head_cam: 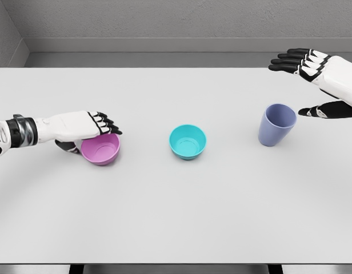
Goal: Stacking bowl and cup with both arms
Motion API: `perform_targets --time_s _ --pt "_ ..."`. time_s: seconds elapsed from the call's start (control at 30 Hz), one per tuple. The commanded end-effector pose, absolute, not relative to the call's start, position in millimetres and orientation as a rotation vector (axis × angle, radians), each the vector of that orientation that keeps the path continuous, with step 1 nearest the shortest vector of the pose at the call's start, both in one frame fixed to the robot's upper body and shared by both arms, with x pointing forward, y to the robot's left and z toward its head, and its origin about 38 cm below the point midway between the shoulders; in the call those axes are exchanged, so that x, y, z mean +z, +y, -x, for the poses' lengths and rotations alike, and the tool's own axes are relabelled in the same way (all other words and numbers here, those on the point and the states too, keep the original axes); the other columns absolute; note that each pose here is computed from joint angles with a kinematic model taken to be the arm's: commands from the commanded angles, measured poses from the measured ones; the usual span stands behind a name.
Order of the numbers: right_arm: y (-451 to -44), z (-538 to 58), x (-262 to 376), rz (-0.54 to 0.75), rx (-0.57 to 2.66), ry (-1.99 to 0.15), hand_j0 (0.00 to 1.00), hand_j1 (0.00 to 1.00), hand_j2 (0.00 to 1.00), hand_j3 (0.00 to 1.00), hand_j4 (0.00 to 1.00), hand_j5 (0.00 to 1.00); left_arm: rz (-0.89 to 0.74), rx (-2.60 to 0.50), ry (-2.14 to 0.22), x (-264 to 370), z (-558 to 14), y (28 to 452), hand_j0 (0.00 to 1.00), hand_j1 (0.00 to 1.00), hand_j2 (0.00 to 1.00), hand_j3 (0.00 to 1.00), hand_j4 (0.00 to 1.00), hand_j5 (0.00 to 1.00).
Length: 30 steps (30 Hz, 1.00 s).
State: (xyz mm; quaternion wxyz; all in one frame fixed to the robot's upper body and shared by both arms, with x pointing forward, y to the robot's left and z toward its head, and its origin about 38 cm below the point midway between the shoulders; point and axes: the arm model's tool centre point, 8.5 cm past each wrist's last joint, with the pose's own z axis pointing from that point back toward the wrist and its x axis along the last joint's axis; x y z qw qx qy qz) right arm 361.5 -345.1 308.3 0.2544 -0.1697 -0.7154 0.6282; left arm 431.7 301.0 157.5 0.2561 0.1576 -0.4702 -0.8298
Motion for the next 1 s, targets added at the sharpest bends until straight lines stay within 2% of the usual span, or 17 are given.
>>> perform_targets --time_s 0.0,0.67,0.83,0.97 --pt "-346 -361 309 0.459 1.701 -1.945 1.00 1.00 1.00 1.00 1.00 1.00 -0.426 -2.245 -1.284 159 -432 300 1.00 1.00 1.00 1.00 1.00 1.00" --pt "-346 -361 308 0.458 1.701 -1.942 1.00 1.00 1.00 1.00 1.00 1.00 -0.399 -2.290 -1.278 160 -426 290 0.99 0.99 0.99 0.99 0.99 0.99" --pt "-346 -361 308 0.458 1.701 -1.942 1.00 1.00 1.00 1.00 1.00 1.00 -0.386 -2.308 -1.250 159 -424 289 0.81 0.81 0.81 0.81 0.81 0.81" --pt "-346 -361 309 0.459 1.702 -1.940 1.00 1.00 1.00 1.00 1.00 1.00 -0.386 -2.309 -1.252 159 -424 289 0.72 0.72 0.72 0.72 0.72 0.72"
